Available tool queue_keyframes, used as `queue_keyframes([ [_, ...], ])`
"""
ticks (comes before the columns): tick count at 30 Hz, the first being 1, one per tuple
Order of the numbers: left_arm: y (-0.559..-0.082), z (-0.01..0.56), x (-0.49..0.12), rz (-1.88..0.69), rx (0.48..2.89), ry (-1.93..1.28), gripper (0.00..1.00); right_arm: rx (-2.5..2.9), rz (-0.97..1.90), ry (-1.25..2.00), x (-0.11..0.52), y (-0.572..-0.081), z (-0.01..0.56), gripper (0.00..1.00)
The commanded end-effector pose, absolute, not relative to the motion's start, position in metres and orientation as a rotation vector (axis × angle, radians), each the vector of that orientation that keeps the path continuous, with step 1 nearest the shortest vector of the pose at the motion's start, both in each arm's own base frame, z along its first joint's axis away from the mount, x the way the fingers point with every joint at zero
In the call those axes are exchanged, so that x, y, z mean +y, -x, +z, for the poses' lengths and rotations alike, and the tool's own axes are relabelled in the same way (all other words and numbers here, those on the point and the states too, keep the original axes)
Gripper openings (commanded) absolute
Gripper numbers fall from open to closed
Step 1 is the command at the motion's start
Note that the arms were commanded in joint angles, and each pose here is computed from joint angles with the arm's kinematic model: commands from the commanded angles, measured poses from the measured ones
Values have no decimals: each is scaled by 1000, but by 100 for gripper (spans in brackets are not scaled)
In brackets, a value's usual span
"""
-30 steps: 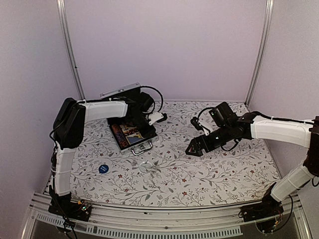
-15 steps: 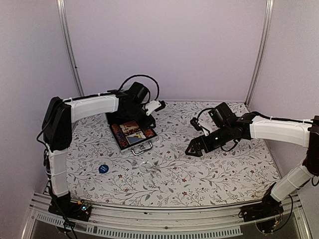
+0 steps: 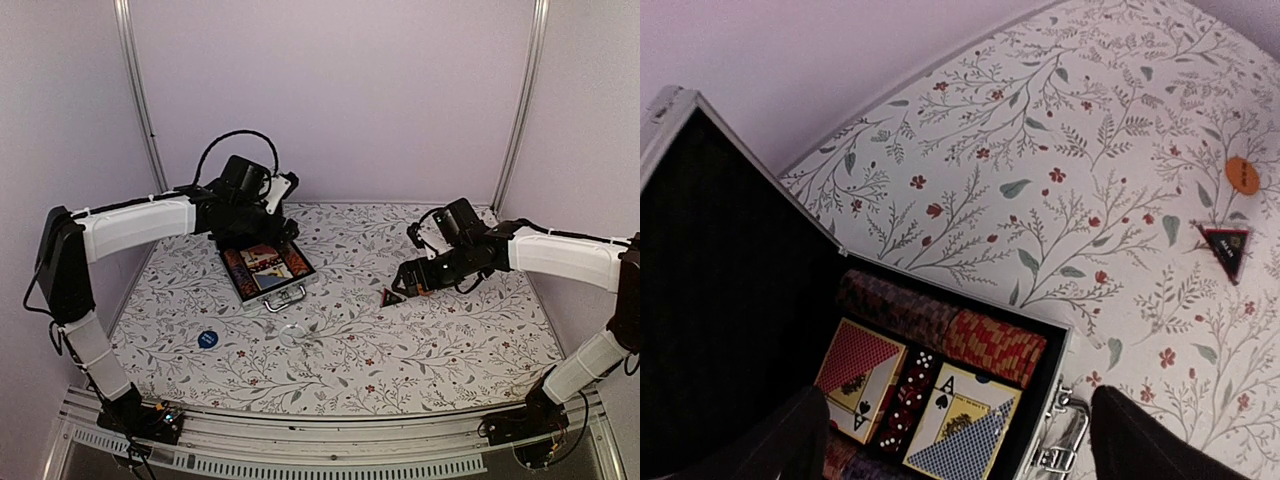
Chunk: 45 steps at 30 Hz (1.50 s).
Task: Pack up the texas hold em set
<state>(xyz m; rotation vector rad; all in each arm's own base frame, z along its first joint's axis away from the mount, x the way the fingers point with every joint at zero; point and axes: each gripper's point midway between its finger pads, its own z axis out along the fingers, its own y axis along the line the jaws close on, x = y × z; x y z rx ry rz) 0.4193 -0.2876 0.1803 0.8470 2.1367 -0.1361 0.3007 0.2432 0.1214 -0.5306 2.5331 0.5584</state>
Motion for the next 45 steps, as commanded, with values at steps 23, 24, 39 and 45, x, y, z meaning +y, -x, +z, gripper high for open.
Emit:
queue_keyframes([
  [23, -414, 209, -265, -345, 2175, -436, 100, 2603, 109, 329, 171, -372, 69, 99],
  [24, -415, 208, -264, -342, 2180, -436, 100, 2608, 112, 330, 171, -372, 67, 99],
  [39, -420, 199, -270, -331, 2183, -477, 100, 2661, 125, 373, 174, -392, 51, 99],
  [45, -419, 199, -272, -343, 2176, -500, 100, 2688, 89, 377, 175, -403, 43, 99],
])
